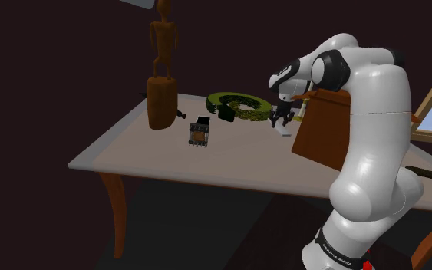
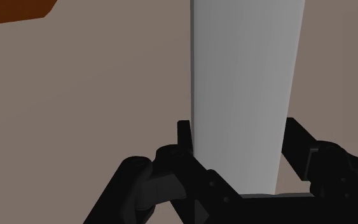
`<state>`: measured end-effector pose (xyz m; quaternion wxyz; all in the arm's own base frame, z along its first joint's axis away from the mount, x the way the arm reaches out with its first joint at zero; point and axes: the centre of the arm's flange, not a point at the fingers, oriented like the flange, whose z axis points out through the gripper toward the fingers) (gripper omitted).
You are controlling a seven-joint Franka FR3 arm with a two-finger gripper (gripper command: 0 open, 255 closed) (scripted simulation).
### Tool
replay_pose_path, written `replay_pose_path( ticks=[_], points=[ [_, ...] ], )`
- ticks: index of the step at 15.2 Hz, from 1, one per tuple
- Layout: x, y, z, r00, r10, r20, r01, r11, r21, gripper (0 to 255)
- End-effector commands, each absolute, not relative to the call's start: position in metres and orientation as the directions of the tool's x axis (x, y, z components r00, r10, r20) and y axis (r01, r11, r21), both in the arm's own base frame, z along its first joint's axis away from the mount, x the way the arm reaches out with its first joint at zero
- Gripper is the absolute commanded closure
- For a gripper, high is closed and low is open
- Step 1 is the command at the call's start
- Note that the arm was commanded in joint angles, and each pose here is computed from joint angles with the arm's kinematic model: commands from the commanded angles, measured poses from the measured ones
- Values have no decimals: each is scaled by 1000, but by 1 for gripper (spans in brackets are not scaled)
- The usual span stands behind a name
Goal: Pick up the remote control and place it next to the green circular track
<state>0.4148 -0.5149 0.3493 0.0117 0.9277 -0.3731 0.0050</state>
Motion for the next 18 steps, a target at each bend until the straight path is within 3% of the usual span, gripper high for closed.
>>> replay_pose_path(
  ticks=[1, 2, 7, 11, 18],
  points=[
    [413, -515, 344, 720, -694, 9, -694, -720, 18, 255],
    [412, -515, 343, 720, -694, 9, -694, -720, 18, 0],
    [413, -515, 344, 720, -694, 9, -694, -720, 18, 0],
    [413, -514, 394, 720, -694, 9, -694, -720, 18, 0],
    [413, -514, 394, 720, -694, 9, -694, -720, 18, 0]
  ],
)
